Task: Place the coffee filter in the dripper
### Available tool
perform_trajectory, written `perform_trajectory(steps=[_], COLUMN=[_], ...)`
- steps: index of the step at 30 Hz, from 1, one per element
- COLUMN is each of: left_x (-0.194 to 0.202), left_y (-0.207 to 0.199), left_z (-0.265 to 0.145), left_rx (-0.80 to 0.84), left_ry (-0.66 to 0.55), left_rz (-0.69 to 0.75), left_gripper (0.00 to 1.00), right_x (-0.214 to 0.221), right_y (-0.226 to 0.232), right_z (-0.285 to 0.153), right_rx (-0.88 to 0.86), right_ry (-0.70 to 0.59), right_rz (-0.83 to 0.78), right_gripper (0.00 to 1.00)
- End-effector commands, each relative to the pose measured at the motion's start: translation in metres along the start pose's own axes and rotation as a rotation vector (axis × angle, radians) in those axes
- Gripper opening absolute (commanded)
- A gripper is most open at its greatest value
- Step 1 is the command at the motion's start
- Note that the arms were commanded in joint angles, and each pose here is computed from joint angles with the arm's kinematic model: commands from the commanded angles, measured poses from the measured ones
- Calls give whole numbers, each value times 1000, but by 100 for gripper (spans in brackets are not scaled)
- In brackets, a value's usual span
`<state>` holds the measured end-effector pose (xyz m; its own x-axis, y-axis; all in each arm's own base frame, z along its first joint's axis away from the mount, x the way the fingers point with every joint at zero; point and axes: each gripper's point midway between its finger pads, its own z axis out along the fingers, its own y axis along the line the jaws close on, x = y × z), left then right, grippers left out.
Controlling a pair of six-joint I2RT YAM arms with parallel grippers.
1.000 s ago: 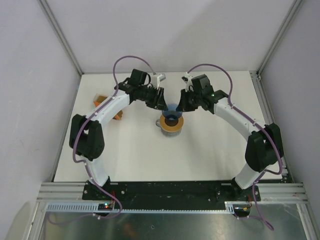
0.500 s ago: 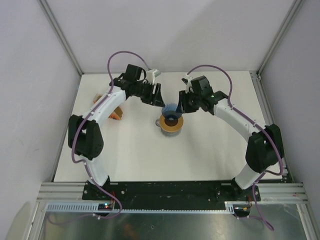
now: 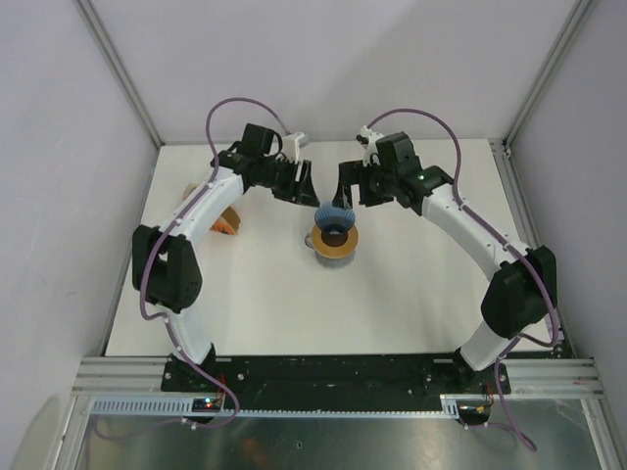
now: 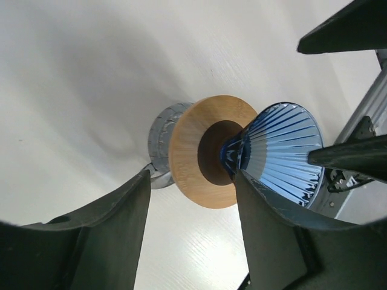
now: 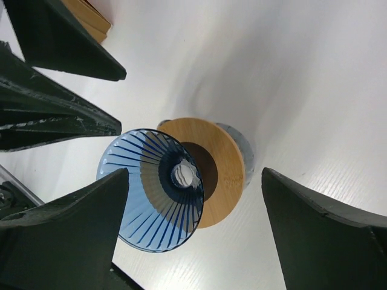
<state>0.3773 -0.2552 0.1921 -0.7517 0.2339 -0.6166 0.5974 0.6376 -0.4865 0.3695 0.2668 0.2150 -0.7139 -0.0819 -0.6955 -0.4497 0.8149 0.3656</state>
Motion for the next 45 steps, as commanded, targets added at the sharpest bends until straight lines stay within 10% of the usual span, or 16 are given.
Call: perform_trajectory(steps=[1,15,45], left_x=[-40,8,54], left_y=[-2,114,194], left_z=[-46,-154,-162], left_rx=[-58,-624,-349], left_ry=[-138,-47,69], left_rz=[83,392,998], left_gripper=[64,68,52], right_x=[-39,-60,-14], right_y=[22,41,16], right_z=[-23,-91,-62], right_rx=[-55,-206,-170], right_ry=[-118,-350,-217], right_rz=[-76,-326,-258], right_gripper=[98,99,99])
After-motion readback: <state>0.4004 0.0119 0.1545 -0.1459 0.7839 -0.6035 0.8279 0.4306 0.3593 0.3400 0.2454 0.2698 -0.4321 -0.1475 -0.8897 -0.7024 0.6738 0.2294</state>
